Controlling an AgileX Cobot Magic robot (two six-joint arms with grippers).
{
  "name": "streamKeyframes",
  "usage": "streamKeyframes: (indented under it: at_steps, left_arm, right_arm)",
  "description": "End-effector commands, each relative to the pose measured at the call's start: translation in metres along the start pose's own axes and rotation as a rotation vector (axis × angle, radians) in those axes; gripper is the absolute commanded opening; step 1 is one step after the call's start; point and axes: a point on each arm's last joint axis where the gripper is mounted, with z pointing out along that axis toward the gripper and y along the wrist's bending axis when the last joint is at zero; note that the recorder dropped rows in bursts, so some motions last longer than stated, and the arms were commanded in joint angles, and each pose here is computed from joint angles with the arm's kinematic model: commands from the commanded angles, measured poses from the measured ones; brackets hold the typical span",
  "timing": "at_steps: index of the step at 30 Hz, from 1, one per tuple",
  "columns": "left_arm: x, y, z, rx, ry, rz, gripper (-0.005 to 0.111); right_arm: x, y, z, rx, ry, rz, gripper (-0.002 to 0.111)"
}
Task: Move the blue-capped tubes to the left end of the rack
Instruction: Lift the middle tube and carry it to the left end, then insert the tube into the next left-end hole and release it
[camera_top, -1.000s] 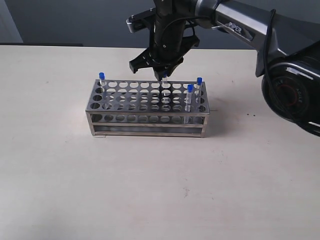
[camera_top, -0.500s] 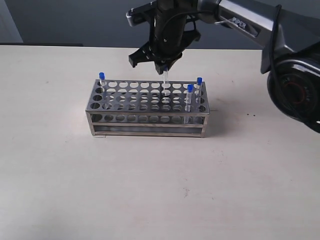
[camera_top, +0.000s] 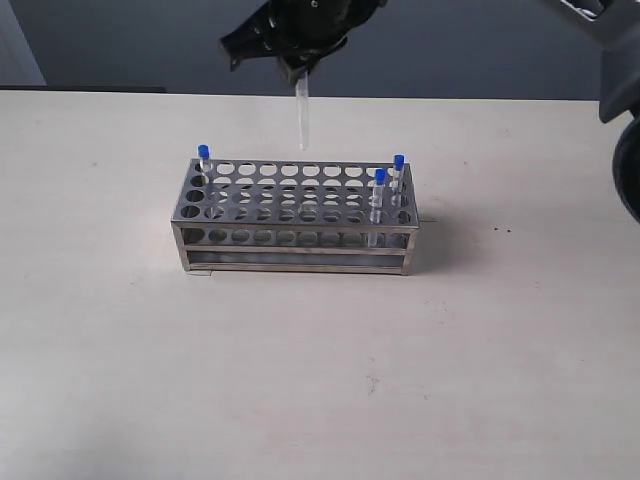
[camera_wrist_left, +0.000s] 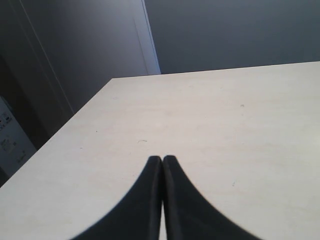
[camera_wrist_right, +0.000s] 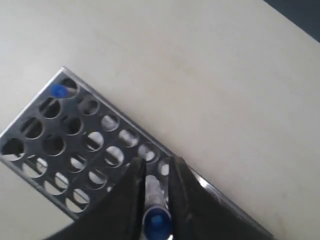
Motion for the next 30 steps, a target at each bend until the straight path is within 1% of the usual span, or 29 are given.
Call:
streamKeyframes:
  at_steps: [1,4,7,9,14,22,26,30]
  left_arm:
    - [0.0,-0.001,0.001,0.005,-0.006,-0.008,0.0]
    - [0.0,-0.001,0.001,0.005,-0.006,-0.008,0.0]
    - [0.0,-0.001,0.001,0.005,-0.006,-0.008,0.0]
    - [0.0,-0.001,0.001,0.005,-0.006,-0.008,0.0]
    - [0.0,-0.001,0.001,0.005,-0.006,-0.008,0.0]
    - [0.0,-0.001,0.001,0.005,-0.006,-0.008,0.0]
    - [0.0,-0.001,0.001,0.005,-0.006,-0.008,0.0]
    - [0.0,-0.001,0.001,0.005,-0.006,-0.008,0.0]
  right_arm:
    - [-0.008,0.035,-0.001,-0.136,-0.085,-0.123,-0.001]
    - [-0.011,0.053,0.008,-0.172,-0.13,-0.169,-0.001]
    - [-0.011,0.063,0.023,-0.182,-0.129,-0.202,-0.001]
    - [-0.01,0.068,0.033,-0.196,-0.122,-0.198,-0.001]
    - [-0.01,0.07,0.048,-0.191,-0.138,-0.216,-0.001]
    - [-0.015,0.07,0.048,-0.189,-0.186,-0.208,-0.001]
    - [-0.014,0.07,0.051,-0.189,-0.179,-0.211,-0.001]
    - [-0.009,0.072,0.067,-0.192,-0.14,-0.215,-0.001]
